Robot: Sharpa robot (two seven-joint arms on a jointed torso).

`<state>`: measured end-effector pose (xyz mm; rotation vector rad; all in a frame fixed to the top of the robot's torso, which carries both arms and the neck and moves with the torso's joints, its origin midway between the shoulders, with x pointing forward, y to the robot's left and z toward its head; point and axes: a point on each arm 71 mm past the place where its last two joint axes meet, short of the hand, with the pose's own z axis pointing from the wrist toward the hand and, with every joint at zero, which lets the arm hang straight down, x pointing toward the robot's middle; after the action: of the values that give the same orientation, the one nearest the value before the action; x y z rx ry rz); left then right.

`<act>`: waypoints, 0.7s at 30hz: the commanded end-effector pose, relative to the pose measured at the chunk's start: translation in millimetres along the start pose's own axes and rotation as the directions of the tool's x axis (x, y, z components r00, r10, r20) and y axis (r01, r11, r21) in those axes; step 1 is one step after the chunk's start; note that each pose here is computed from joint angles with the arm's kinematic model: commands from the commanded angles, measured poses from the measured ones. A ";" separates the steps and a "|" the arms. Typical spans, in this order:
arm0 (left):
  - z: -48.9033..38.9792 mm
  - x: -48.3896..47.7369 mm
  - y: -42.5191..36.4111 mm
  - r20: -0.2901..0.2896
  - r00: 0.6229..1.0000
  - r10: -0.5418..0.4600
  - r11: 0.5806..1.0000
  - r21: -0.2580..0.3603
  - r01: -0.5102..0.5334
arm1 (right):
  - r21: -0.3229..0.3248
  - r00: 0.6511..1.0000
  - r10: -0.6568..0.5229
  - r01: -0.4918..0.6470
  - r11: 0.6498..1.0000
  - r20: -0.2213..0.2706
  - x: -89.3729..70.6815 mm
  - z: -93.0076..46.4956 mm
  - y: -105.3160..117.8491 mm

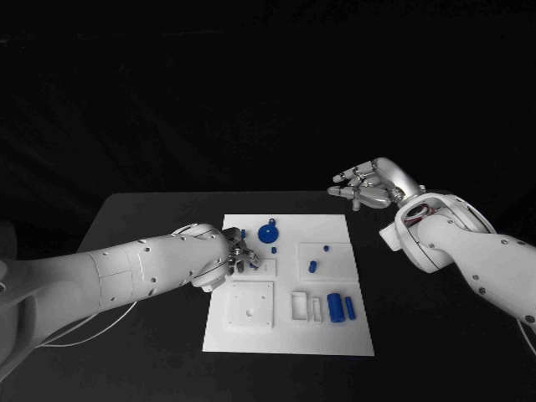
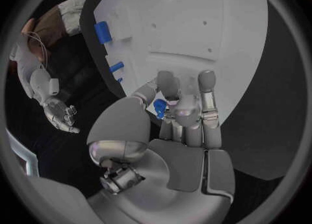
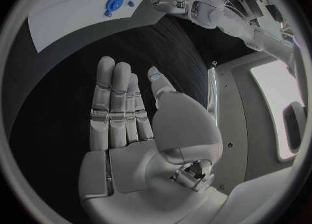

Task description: Assemble the parts on the task board

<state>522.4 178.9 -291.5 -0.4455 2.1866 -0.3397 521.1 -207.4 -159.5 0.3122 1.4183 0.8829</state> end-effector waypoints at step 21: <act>-0.5 9.3 2.1 -0.060 0.998 0.037 0.999 -0.024 -0.038 | 0.043 0.993 0.113 -0.113 0.993 -0.015 0.2 0.2 -7.3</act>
<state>521.7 177.9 -291.2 -0.4325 2.2025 -0.3344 524.1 -213.4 -164.0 0.4189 1.4377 0.9253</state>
